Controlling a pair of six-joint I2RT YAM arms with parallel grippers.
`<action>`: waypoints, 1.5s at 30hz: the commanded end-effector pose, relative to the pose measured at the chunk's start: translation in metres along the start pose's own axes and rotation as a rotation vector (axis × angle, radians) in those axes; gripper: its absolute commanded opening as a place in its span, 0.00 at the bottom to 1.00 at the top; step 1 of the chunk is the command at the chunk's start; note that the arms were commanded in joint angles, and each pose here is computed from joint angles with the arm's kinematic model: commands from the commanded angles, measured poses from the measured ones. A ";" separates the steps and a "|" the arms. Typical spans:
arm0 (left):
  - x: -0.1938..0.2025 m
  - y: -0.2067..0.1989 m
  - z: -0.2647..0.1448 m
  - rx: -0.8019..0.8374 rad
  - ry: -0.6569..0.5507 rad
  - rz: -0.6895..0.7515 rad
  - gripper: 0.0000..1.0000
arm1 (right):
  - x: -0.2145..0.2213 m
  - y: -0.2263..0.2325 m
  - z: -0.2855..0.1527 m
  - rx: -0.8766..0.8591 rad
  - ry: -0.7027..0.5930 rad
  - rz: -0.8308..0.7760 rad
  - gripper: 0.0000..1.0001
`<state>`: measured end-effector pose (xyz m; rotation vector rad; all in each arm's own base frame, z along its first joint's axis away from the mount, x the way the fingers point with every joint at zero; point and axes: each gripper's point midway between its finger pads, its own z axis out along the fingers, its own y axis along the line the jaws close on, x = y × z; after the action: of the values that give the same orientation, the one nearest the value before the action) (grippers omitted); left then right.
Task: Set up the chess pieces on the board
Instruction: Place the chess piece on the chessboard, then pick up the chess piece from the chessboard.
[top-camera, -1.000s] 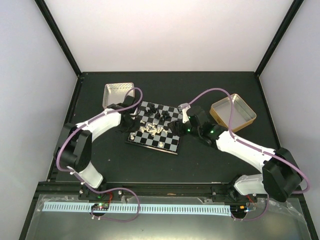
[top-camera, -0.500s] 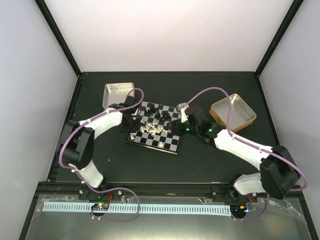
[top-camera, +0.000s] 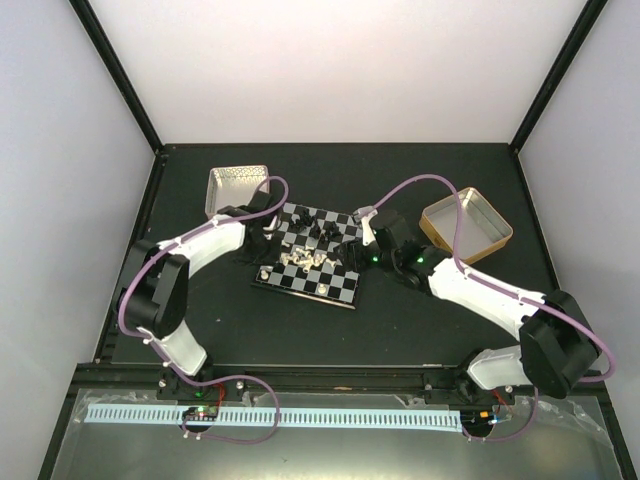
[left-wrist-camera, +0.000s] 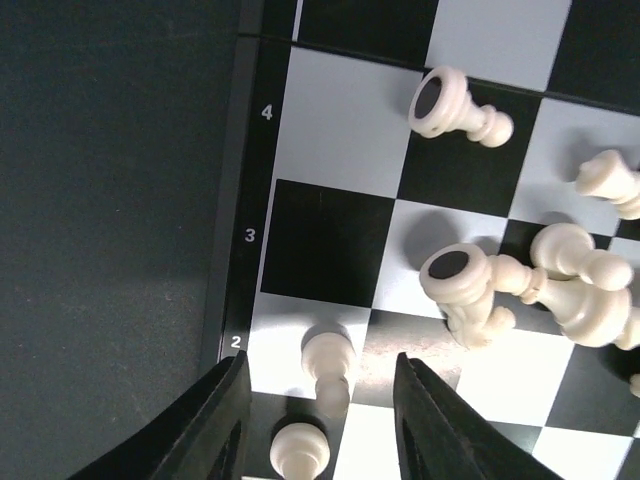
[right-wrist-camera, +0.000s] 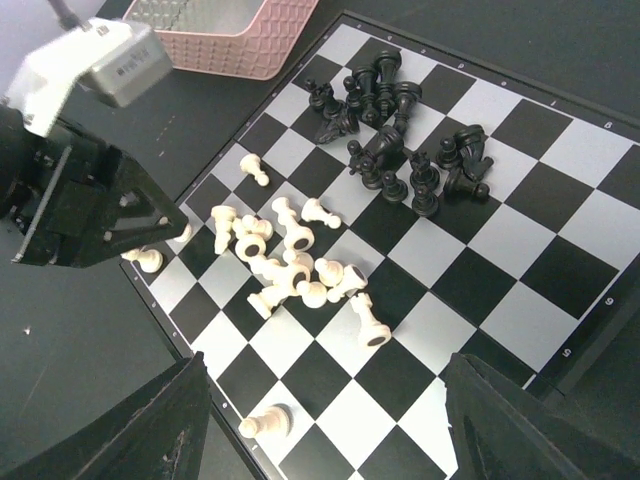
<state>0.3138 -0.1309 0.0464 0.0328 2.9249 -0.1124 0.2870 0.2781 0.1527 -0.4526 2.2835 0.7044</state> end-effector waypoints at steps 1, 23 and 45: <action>-0.023 -0.007 -0.038 0.043 -0.100 -0.002 0.44 | -0.009 0.003 0.001 0.008 0.002 0.031 0.65; -0.017 -0.038 -0.259 0.537 -0.945 0.134 0.62 | 0.042 -0.032 0.073 0.188 0.404 -0.107 0.40; -0.010 -0.033 -0.279 0.590 -1.091 0.113 0.74 | 0.063 -0.026 0.106 0.210 0.519 -0.257 0.31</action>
<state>0.2633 -0.1386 0.3168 0.1607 1.7579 -0.6728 0.3099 0.3123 0.0353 -0.8577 2.6812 0.2862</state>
